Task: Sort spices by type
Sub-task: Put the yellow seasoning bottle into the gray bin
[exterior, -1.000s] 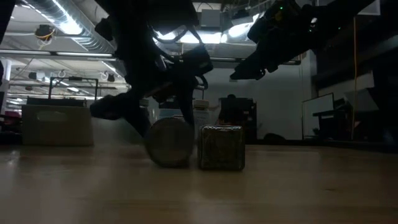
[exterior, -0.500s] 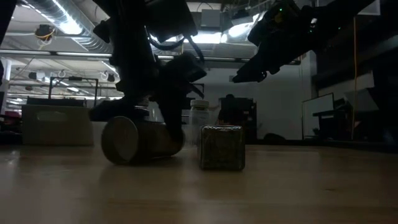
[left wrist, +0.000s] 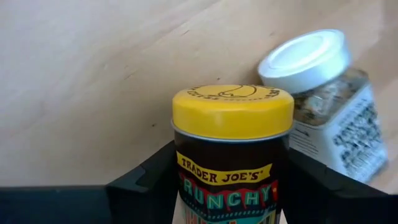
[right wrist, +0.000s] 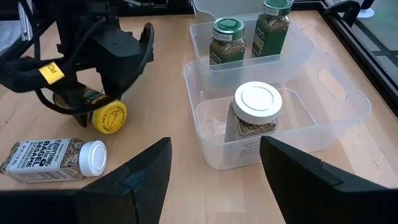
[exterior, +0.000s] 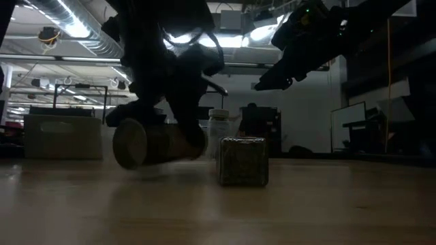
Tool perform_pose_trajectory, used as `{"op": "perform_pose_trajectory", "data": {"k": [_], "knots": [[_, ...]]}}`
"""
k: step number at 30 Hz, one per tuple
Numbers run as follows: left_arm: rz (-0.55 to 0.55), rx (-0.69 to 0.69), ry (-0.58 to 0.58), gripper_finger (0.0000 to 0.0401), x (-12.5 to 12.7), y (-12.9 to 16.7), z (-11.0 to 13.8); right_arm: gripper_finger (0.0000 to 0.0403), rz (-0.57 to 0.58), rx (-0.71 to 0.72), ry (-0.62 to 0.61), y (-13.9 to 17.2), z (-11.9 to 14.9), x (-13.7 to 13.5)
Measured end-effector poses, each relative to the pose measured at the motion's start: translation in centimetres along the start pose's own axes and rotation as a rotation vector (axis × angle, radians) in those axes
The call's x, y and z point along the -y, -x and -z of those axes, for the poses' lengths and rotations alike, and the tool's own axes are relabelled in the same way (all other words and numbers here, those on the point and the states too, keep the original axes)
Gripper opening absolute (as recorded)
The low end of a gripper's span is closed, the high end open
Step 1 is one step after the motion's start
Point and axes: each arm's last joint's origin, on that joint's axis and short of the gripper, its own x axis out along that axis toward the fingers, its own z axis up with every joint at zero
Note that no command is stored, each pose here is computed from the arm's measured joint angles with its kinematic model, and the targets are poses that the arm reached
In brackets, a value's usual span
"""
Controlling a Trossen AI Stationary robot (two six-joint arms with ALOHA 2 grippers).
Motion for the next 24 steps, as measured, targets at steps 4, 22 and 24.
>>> {"op": "perform_pose_trajectory", "data": {"k": [4, 22, 24], "knots": [[0.021, 0.038, -0.010, 0.0205, 0.3, 1.3, -0.2, 0.0246, 0.000, 0.000, 0.000, 0.0, 0.0, 0.0], [-0.151, 0.494, -0.065, 0.0206, -2.6, 14.0, -0.4, 0.0246, 0.002, 0.001, 0.001, 0.0, 0.0, 0.0], [-0.201, 0.553, -0.053, 0.0206, -3.4, 15.3, -0.2, 0.0246, 0.002, 0.000, 0.000, 0.0, 0.0, 0.0]]}}
